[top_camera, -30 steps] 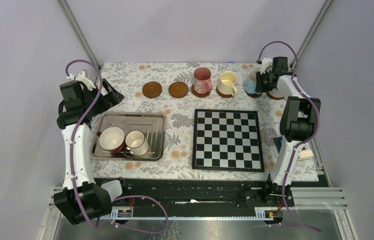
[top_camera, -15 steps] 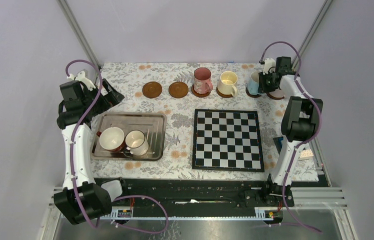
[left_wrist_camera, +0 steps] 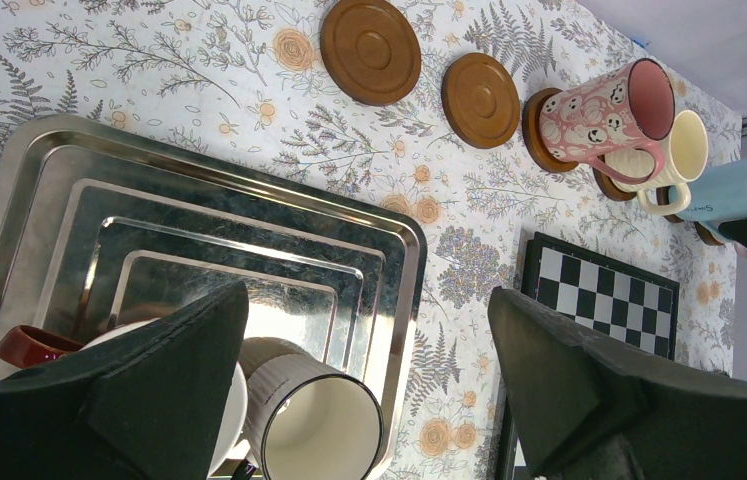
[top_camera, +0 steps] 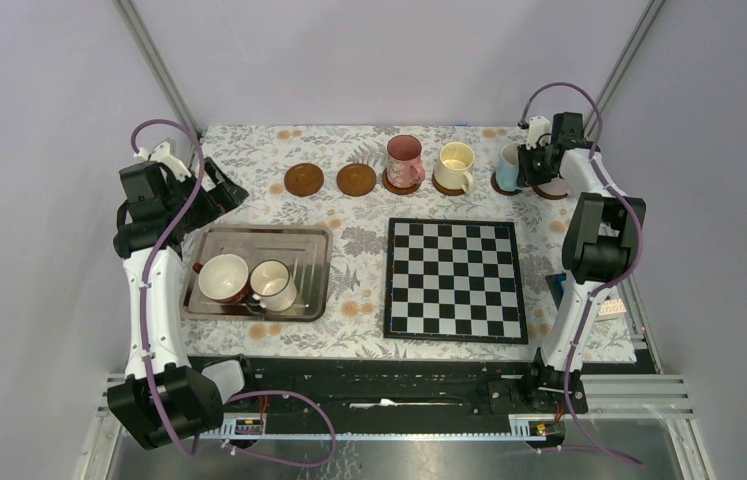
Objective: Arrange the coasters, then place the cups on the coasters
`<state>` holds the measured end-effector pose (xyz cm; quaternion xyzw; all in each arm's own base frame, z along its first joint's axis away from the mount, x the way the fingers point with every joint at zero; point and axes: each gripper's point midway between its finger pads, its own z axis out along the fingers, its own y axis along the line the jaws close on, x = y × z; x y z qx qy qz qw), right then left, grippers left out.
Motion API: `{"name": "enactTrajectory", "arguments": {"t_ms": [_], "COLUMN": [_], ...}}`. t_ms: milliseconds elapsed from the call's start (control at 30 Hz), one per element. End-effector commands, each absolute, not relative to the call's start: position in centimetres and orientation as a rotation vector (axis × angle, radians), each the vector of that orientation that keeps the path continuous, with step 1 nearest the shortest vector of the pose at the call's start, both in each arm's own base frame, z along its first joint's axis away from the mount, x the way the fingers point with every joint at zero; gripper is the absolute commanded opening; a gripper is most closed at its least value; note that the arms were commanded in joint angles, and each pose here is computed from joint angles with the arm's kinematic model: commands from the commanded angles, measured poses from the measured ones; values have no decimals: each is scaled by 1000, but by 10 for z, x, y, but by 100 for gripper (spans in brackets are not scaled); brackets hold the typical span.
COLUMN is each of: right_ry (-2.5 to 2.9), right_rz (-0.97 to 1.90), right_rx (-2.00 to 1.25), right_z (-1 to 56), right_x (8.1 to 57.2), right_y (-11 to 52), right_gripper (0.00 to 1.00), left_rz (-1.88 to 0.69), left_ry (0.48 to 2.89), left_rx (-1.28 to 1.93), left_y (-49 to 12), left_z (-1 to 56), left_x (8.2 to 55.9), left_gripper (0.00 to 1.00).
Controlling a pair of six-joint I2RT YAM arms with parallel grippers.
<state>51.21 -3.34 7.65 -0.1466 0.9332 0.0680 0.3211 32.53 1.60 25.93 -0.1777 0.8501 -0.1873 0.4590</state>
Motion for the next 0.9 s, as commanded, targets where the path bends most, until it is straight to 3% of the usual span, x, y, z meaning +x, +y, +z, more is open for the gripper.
{"name": "enactTrajectory", "arguments": {"t_ms": [0, 267, 600, 867], "right_ry": [2358, 2369, 2373, 2385], "right_rz": [151, 159, 189, 218], "right_rx": [-394, -392, -388, -373], "right_z": [112, 109, 100, 103], "right_x": [530, 530, 530, 531], "right_y": [-39, -39, -36, -34], "right_gripper": [3, 15, 18, 31], "left_rz": [-448, -446, -445, -443], "left_ry": [2041, 2038, 2039, 2041], "left_rx": [-396, -395, -394, -396], "left_y": [19, 19, 19, 20], "left_z": [270, 271, 271, 271], "left_x": [332, 332, 331, 332], "left_gripper": [99, 99, 99, 99]}}
